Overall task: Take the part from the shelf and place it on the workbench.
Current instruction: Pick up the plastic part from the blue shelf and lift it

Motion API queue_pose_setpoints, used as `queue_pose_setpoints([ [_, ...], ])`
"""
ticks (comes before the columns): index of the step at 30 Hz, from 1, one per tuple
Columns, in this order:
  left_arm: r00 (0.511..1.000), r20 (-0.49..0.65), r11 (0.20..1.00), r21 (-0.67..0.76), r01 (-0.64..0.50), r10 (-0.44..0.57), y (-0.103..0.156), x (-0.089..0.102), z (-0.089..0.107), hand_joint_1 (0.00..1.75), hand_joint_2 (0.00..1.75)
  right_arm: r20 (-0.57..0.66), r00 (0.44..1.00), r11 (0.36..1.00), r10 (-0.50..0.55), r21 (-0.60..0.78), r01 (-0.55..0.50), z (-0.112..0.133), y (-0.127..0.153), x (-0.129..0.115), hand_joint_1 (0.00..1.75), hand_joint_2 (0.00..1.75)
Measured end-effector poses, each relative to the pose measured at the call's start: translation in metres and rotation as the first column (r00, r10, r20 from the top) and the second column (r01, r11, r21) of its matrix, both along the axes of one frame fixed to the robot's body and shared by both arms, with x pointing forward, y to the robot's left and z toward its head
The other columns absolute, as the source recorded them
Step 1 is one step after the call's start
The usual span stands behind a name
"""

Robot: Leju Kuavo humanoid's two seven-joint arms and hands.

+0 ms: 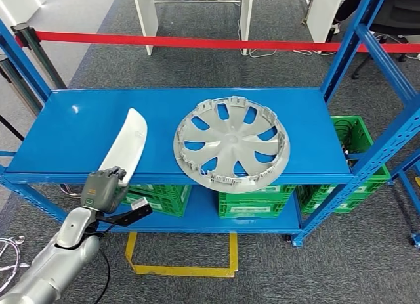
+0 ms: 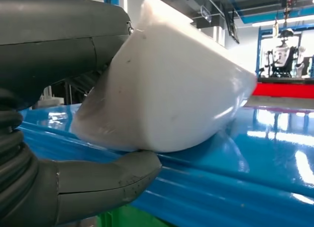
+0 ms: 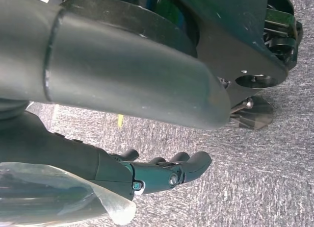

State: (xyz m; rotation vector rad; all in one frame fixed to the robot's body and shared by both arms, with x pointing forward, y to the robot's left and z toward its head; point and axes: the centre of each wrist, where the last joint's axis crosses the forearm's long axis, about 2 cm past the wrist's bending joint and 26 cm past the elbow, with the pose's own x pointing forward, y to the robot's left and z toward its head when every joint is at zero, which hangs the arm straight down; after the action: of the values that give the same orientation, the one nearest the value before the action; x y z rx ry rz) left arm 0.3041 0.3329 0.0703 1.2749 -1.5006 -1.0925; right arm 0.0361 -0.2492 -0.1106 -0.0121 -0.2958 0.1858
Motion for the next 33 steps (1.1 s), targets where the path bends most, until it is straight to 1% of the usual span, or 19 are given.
queue_pose_setpoints([
  [3, 1.0, 0.025, 1.0, -0.024, 0.002, -0.001, 0.0, 0.0, 0.001, 1.75, 1.75, 0.003, 1.0, 1.0, -0.001, -0.001, 0.001, 0.0, 0.0, 0.0, 0.0, 0.0],
  [5, 0.998, 0.061, 0.999, -0.053, 0.007, -0.004, 0.001, -0.001, 0.004, 1.75, 1.75, 0.006, 1.0, 1.0, -0.002, -0.002, 0.002, 0.0, 0.0, 0.0, 0.0, 0.0],
  [9, 0.985, 0.17, 0.995, -0.102, 0.025, -0.008, 0.003, -0.002, 0.017, 1.75, 1.75, 0.011, 1.0, 1.0, -0.004, -0.004, 0.004, 0.0, 0.0, 0.0, 0.0, 0.0],
  [11, 0.979, 0.201, 0.993, -0.111, 0.03, -0.007, 0.003, -0.002, 0.023, 1.75, 1.75, 0.013, 1.0, 1.0, -0.004, -0.005, 0.004, 0.0, 0.0, 0.001, 0.0, 0.0],
  [16, 0.972, 0.234, 0.992, -0.122, 0.033, -0.003, 0.004, -0.003, 0.03, 1.75, 1.75, 0.014, 1.0, 1.0, -0.004, -0.005, 0.004, 0.0, 0.0, 0.001, 0.0, 0.0],
  [24, 0.968, 0.25, 0.991, -0.127, 0.033, 0.0, 0.004, -0.004, 0.034, 1.75, 1.75, 0.014, 1.0, 1.0, -0.004, -0.005, 0.004, 0.0, 0.0, 0.001, 0.0, 0.0],
  [27, 0.964, 0.264, 0.992, -0.118, 0.051, -0.019, 0.004, -0.005, 0.035, 1.75, 1.75, 0.015, 1.0, 1.0, -0.004, -0.005, 0.004, 0.0, 0.0, 0.001, 0.0, 0.0],
  [30, 0.943, 0.324, 0.989, -0.095, 0.109, -0.073, 0.003, -0.007, 0.044, 1.75, 1.75, 0.016, 1.0, 1.0, -0.005, -0.007, 0.005, 0.0, 0.0, 0.001, 0.0, 0.0],
  [33, 0.908, 0.407, 0.986, -0.084, 0.147, -0.101, 0.0, -0.01, 0.06, 1.75, 1.75, 0.019, 1.0, 1.0, -0.007, -0.009, 0.007, 0.0, 0.0, 0.001, 0.0, 0.0],
])
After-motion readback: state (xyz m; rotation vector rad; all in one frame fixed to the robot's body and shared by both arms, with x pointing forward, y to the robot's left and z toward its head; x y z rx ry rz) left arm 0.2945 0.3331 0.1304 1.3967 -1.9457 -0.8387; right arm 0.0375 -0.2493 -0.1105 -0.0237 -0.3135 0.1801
